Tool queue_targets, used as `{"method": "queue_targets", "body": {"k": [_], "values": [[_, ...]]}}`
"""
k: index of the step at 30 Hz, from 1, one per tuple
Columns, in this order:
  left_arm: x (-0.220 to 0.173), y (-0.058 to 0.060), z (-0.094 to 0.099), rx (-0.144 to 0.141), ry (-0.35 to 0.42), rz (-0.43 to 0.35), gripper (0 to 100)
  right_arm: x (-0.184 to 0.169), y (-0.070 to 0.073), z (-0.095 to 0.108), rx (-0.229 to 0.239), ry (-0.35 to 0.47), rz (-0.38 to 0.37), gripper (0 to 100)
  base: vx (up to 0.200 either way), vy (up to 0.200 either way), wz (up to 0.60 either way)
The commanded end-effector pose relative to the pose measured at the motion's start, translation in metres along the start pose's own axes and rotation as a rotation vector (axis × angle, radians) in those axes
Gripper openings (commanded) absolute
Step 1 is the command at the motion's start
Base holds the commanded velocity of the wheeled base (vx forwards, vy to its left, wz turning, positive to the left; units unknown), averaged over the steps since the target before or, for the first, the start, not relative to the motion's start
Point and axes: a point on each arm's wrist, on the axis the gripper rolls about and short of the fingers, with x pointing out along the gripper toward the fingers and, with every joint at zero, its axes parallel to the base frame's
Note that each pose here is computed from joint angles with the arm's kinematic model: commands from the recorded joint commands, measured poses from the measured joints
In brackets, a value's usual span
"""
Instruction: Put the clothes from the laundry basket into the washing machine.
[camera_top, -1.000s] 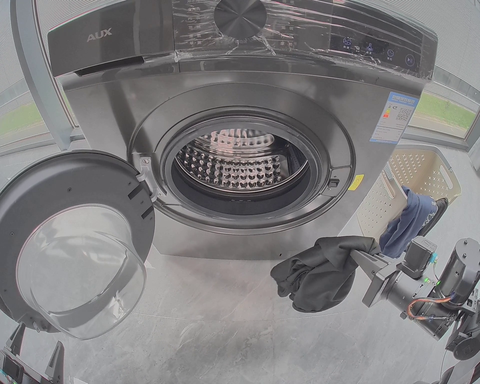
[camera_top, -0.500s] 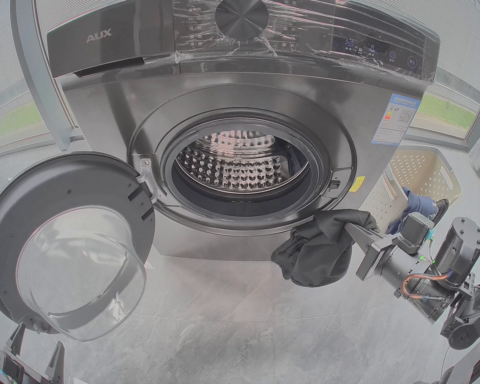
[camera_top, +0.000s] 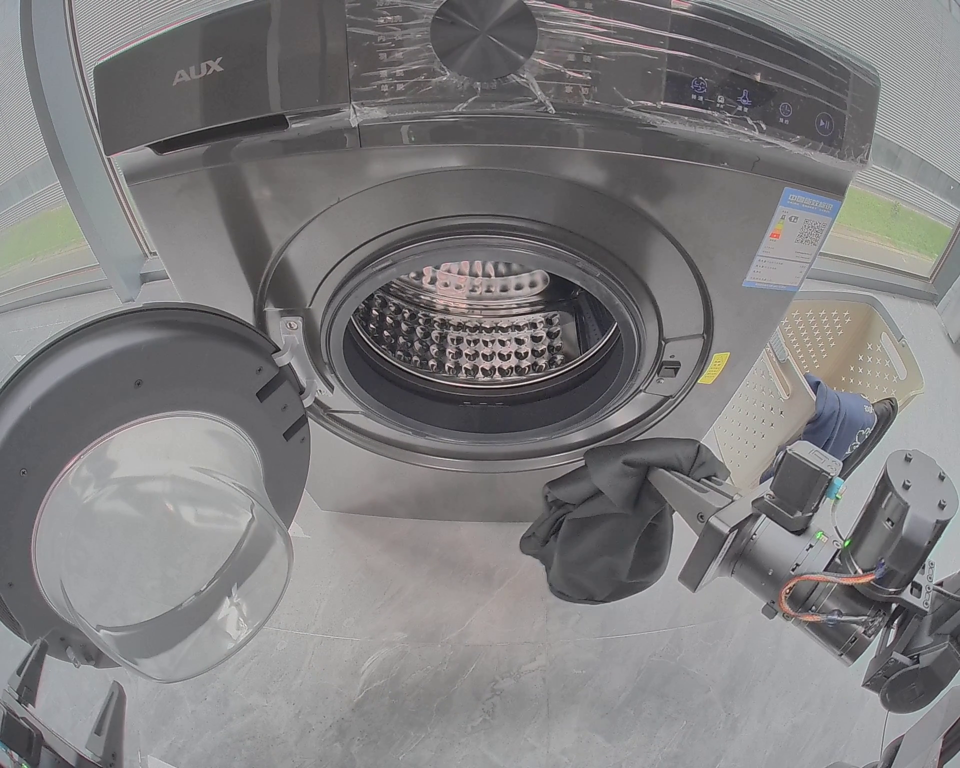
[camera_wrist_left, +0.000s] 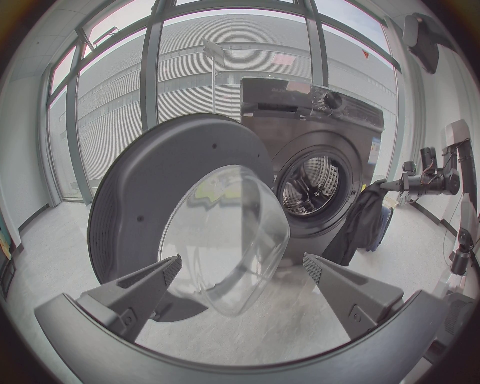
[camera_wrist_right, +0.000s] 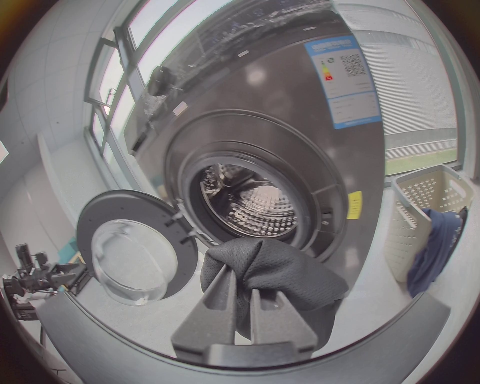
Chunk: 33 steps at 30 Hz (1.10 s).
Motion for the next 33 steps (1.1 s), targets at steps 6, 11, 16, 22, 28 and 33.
{"method": "queue_targets", "body": {"k": [6,11,16,22,28,33], "values": [[0.005,-0.005,0.058,-0.008,-0.014,-0.256,100,0.031,0.013,-0.012,0.020,0.003,0.101,0,0.000,0.000,0.00],[0.061,-0.010,0.082,-0.061,0.180,-0.546,100,0.070,0.023,-0.012,0.037,-0.035,0.152,0,0.000,0.000,0.00],[0.101,-0.022,0.081,-0.079,0.285,-0.737,100,0.082,0.029,-0.001,0.045,-0.088,0.187,0,0.000,0.000,0.00],[0.133,-0.050,0.070,-0.070,0.407,-0.890,100,0.086,0.034,0.002,0.052,-0.106,0.199,0,0.000,0.000,0.00],[0.164,-0.076,0.058,-0.052,0.459,-0.962,100,0.090,0.036,0.008,0.061,-0.132,0.203,0,0.000,0.000,0.00],[0.183,-0.093,0.049,-0.048,0.497,-0.995,100,0.089,0.036,0.010,0.062,-0.137,0.201,0,0.000,0.000,0.00]]}}
